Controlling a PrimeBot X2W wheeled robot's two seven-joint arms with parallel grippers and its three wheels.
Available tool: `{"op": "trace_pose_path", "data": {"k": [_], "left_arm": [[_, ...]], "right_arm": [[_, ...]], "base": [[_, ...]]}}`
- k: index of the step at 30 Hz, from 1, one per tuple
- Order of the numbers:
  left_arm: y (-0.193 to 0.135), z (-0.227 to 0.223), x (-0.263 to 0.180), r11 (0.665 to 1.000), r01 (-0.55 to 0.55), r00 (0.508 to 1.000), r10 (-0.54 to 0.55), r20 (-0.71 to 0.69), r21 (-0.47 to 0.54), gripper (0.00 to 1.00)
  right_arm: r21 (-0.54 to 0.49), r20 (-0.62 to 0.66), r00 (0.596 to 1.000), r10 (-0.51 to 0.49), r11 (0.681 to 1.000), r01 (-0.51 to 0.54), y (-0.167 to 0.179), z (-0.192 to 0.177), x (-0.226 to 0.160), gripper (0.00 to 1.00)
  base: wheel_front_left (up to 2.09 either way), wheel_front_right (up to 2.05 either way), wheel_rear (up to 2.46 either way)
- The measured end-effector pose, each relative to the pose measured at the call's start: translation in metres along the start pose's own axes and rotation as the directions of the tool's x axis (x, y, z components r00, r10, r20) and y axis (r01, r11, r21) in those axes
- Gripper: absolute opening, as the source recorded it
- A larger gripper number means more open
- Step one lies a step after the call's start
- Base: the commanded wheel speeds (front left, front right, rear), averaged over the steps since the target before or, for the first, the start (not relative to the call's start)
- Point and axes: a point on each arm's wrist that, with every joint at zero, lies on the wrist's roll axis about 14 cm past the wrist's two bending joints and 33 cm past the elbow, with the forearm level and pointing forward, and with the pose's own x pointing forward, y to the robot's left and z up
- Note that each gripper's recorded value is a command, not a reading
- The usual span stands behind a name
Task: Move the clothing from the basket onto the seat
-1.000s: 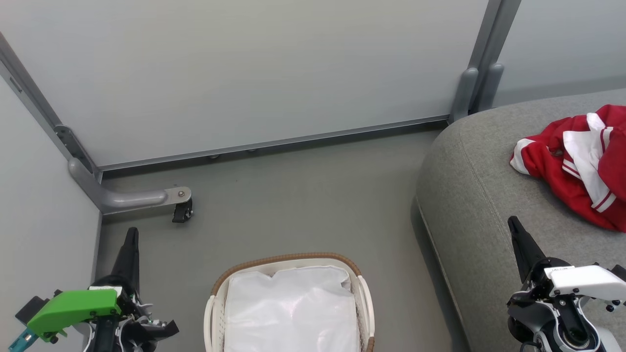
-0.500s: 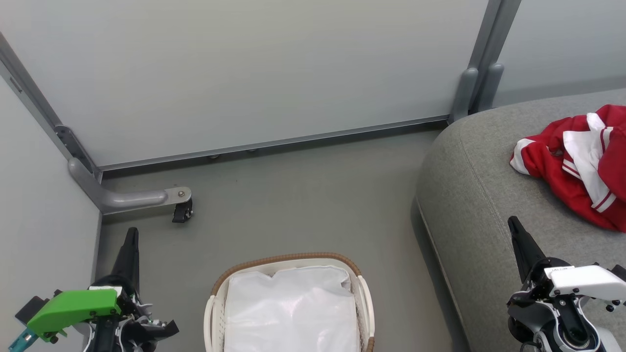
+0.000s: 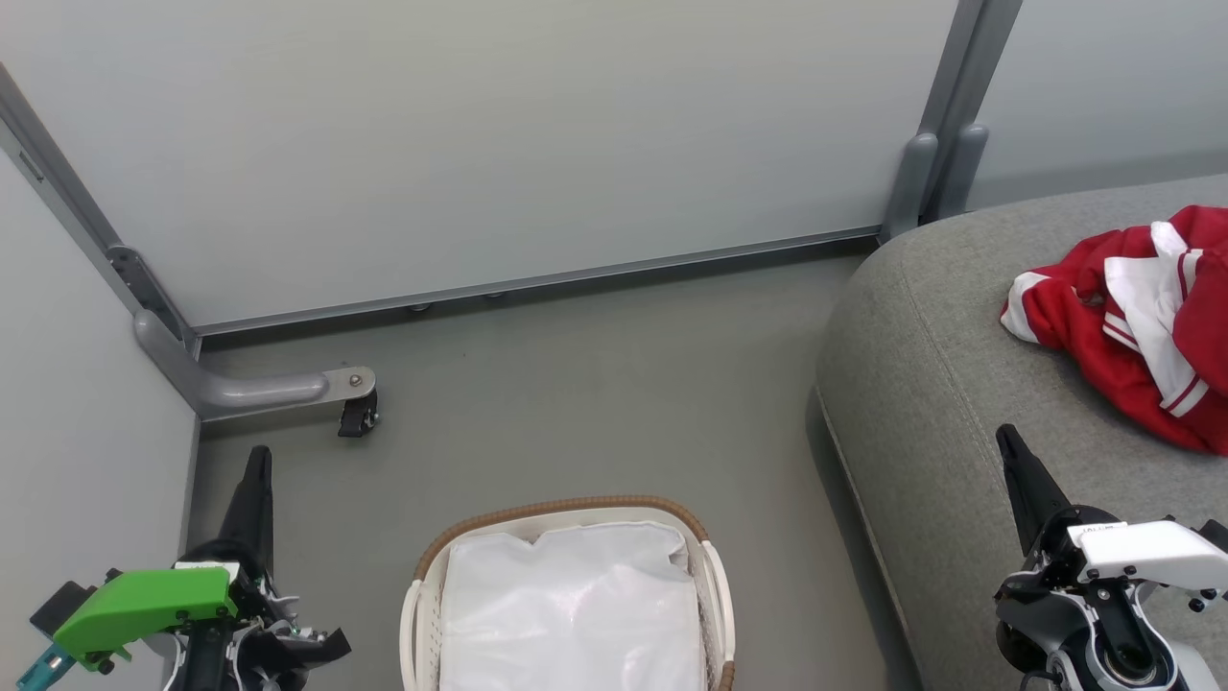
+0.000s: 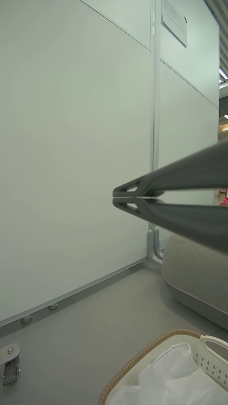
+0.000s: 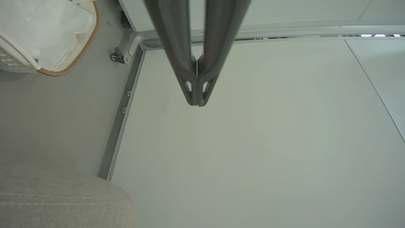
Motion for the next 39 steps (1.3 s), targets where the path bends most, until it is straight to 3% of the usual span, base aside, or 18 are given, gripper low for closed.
{"op": "trace_pose_path", "data": {"k": [39], "left_arm": [[0.0,0.0,0.0,1.0,0.0,1.0,0.0,0.0,0.0,0.0]], "right_arm": [[0.0,0.0,1.0,0.0,1.0,0.0,0.0,0.0,0.0,0.0]], "base": [[0.0,0.0,0.0]]}}
